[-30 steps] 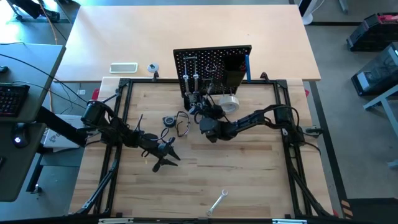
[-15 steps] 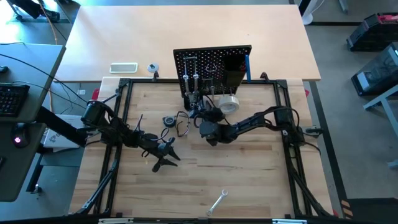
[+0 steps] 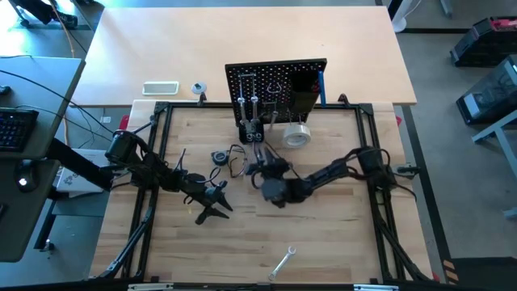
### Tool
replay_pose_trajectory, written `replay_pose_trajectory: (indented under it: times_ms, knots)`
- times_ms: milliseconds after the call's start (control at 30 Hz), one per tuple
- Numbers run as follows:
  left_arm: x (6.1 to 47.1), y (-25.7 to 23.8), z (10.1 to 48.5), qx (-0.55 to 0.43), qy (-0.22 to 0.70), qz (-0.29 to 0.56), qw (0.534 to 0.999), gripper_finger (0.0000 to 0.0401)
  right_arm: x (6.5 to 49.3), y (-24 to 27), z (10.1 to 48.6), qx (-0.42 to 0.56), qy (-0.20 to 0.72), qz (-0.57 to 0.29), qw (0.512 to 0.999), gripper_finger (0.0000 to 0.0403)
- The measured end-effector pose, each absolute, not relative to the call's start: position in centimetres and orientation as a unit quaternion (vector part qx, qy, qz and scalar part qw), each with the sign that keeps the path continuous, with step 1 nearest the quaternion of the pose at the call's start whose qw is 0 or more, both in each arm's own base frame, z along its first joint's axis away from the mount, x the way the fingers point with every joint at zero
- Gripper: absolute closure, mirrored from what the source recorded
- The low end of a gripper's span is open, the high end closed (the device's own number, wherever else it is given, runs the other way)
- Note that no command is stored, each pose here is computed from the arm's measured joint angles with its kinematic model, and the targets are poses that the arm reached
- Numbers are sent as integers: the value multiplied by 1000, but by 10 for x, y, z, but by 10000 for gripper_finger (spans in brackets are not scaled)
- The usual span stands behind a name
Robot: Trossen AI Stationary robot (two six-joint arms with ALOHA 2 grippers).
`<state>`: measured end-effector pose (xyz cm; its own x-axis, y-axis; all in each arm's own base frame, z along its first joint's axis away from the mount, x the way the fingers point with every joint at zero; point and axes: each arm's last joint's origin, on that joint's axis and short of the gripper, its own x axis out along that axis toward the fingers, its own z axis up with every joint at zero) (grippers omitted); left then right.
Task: Hang tools onto peg board
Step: Hang the wrench on the pegboard
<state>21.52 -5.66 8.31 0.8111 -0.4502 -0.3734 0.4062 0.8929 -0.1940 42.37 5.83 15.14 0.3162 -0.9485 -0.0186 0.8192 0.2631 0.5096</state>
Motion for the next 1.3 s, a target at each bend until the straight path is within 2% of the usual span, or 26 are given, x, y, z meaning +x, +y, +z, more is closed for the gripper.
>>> replay_pose_trajectory:
  times_ms: [100, 200, 400, 567, 700, 933, 1133, 1300]
  knots:
    - [215, -57, 83, -54, 211, -237, 947, 268, 421, 83, 151, 225, -132, -528, 808, 256]
    - [214, -59, 83, -56, 213, -269, 938, 268, 417, 112, 151, 219, -94, -461, 855, 256]
    - [212, -61, 81, -61, 222, -308, 923, 268, 403, 176, 150, 157, 2, -262, 952, 256]
    - [212, -61, 81, -71, 226, -306, 922, 268, 382, 225, 146, 86, 65, -103, 989, 256]
    - [212, -61, 81, -86, 231, -301, 921, 268, 358, 247, 142, 51, 156, -67, 984, 256]
    - [213, -59, 81, -108, 237, -252, 932, 268, 314, 248, 152, 79, 345, -49, 934, 256]
    - [214, -59, 81, -124, 239, -211, 940, 268, 296, 250, 156, 53, 437, 16, 898, 256]
    - [218, -62, 83, -119, 229, -191, 947, 268, 290, 248, 152, 0, 478, 57, 877, 256]
